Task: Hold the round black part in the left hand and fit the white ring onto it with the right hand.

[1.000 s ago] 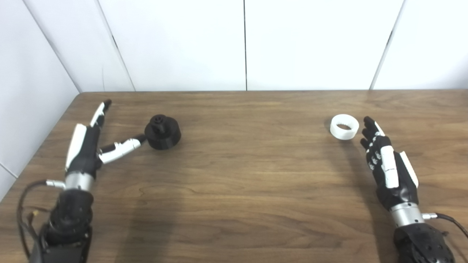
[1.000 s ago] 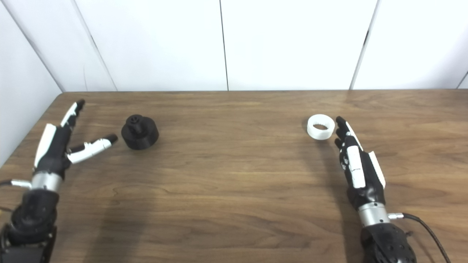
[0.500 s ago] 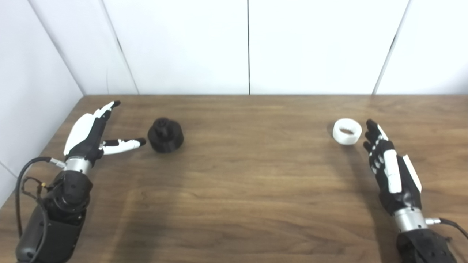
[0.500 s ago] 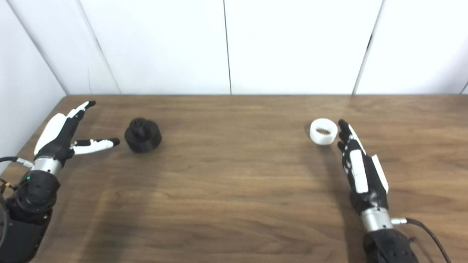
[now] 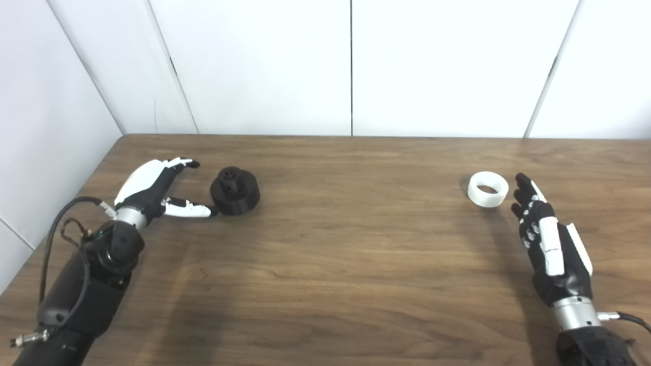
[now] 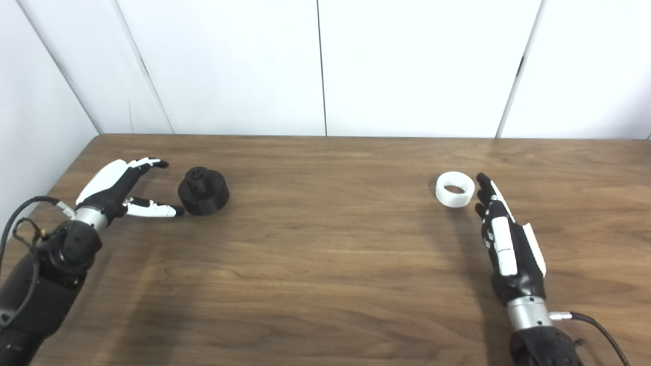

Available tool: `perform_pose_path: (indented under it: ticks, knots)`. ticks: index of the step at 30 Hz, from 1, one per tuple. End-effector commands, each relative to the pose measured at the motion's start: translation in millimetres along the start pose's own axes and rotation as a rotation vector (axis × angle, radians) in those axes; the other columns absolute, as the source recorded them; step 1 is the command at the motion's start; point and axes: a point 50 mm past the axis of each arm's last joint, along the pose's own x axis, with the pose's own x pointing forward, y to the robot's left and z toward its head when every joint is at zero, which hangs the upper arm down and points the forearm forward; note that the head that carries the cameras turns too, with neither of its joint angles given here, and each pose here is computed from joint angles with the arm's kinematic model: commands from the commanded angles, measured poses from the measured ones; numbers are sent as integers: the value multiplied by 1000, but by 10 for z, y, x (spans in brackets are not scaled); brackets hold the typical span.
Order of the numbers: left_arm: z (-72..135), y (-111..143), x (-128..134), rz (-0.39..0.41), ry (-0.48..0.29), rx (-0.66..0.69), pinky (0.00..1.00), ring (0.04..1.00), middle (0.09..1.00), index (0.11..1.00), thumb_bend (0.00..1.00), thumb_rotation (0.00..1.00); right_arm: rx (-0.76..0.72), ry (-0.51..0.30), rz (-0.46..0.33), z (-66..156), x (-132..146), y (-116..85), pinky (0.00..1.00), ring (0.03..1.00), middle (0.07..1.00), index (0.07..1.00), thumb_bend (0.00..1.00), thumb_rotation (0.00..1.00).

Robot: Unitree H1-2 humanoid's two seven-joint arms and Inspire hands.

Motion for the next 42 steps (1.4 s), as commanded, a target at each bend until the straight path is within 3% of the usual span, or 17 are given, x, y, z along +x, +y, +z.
perform_pose_path:
  ticks: [1,23,42]
  knots:
    - [142,364,135,52,-40,71,939,1000,978,861,953,387,7,-8,-10,-9,-29,3,1000,1000,992,946,592,1000]
    - [224,246,181,5,-56,66,935,1000,968,849,992,415,-8,-4,-18,3,-39,6,1000,1000,986,950,601,1000]
    - [340,153,206,-14,-88,31,958,1000,965,842,975,356,-10,-3,-19,9,-63,0,1000,1000,988,951,594,1000]
